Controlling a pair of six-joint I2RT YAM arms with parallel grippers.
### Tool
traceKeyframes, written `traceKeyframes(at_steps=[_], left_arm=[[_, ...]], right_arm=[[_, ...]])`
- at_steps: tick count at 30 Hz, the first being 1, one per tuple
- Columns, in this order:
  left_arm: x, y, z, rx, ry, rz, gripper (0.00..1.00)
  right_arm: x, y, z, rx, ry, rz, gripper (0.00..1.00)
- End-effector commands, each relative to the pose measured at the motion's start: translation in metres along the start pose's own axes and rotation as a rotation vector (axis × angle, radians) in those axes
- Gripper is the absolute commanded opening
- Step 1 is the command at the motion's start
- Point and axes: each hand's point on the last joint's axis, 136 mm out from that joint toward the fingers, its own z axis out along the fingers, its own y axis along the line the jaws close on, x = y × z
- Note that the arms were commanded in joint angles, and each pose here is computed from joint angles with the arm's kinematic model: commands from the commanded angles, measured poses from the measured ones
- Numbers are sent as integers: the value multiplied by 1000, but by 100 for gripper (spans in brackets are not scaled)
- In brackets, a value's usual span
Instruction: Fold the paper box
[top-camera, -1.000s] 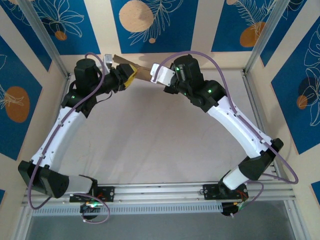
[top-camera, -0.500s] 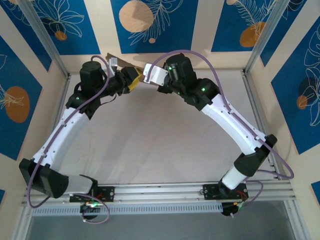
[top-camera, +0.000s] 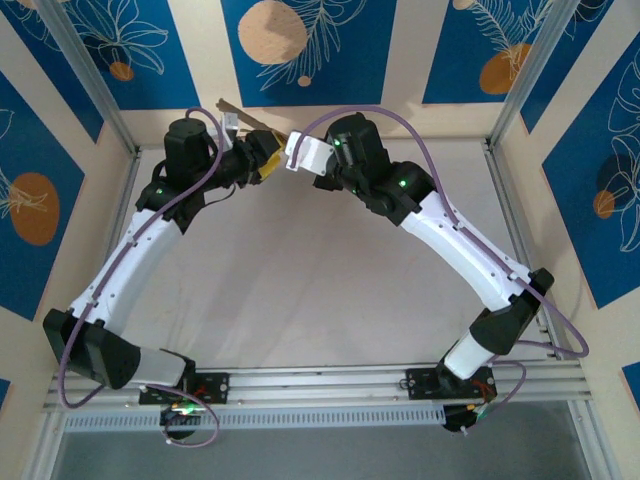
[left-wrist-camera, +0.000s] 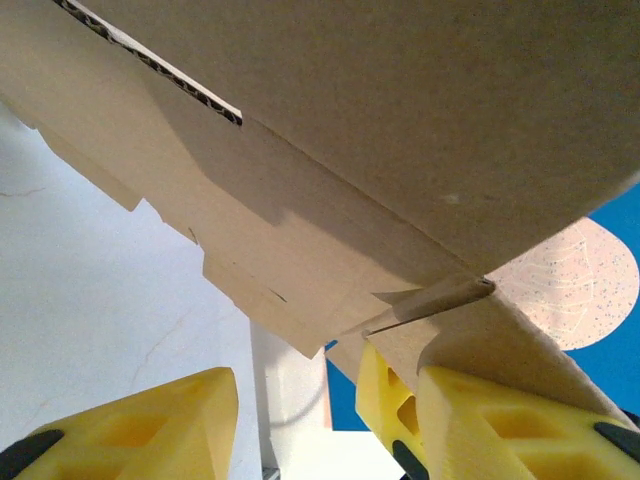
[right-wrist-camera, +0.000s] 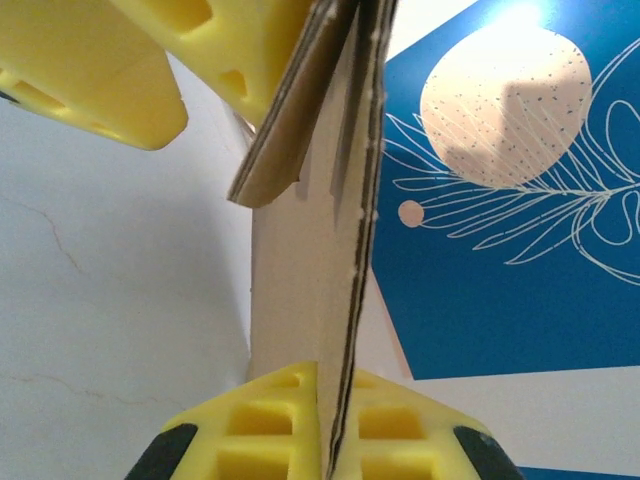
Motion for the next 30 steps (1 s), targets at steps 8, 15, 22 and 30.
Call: traceKeyframes(at_steps=[8,15,22,30], left_arm=[[-28,-31,-77,-103,-201,386,61],[-20,-36,-100,-126,-240,453,62],[-33,-51,-146,-267,-390,523,66],[-40,-29,-133,-310,-389,515,67]], right_arm=[[-3,-49,-42,95,18,-32,0],[-14,-52,-69,145,52,-178,0],[-27,-39,-102,170,91,-352,0],[-33,-52,-71,167,62,-331,0]])
